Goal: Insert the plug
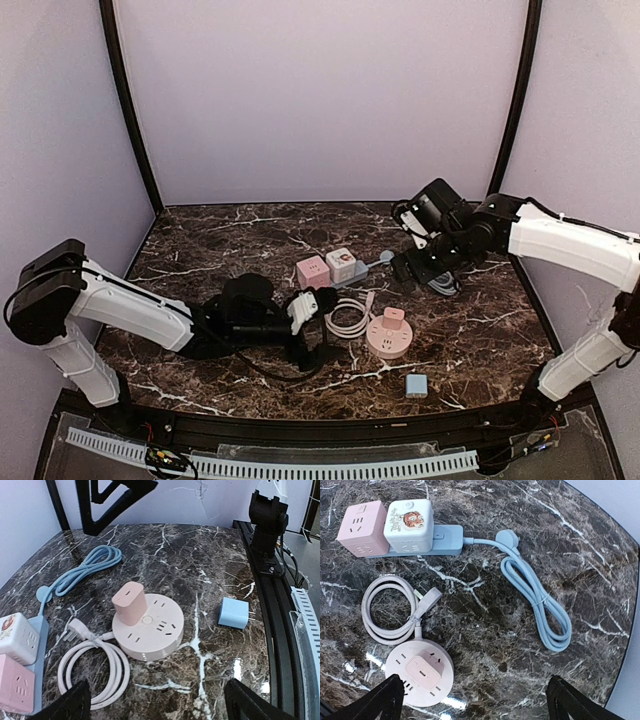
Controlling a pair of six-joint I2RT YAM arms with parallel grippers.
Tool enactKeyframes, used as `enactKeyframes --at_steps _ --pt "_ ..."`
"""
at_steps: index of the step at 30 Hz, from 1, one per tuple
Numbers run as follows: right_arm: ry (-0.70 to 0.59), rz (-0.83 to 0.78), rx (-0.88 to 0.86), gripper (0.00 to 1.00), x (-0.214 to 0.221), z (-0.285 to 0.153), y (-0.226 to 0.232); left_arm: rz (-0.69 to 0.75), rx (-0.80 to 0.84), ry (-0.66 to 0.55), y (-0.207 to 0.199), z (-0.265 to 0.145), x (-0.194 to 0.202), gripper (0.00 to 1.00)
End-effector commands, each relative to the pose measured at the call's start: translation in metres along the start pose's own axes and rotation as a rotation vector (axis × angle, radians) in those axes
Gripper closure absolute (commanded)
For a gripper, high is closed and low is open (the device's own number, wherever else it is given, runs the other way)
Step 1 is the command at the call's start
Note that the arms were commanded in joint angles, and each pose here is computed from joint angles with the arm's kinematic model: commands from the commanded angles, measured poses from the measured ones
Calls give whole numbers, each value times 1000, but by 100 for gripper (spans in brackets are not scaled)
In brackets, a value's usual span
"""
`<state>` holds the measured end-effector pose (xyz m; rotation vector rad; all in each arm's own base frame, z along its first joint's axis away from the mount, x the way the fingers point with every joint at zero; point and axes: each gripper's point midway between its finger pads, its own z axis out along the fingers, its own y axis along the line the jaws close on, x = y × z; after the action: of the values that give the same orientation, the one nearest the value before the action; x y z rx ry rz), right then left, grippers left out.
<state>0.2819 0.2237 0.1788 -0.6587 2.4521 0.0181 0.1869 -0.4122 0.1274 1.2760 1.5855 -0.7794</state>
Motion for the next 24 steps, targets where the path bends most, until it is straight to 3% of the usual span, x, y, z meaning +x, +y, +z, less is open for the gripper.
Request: enactKeyframes --at_steps 1,11,16,24 --pt "101 158 -46 1 32 -10 6 18 34 72 -19 13 8 8" --pt "260 317 -188 1 106 -30 22 -8 91 90 -65 40 13 14" --pt "411 380 -334 1 147 -36 55 -50 54 76 -61 39 19 15" --pt "471 515 -359 8 181 -33 79 -62 19 97 -56 26 30 16"
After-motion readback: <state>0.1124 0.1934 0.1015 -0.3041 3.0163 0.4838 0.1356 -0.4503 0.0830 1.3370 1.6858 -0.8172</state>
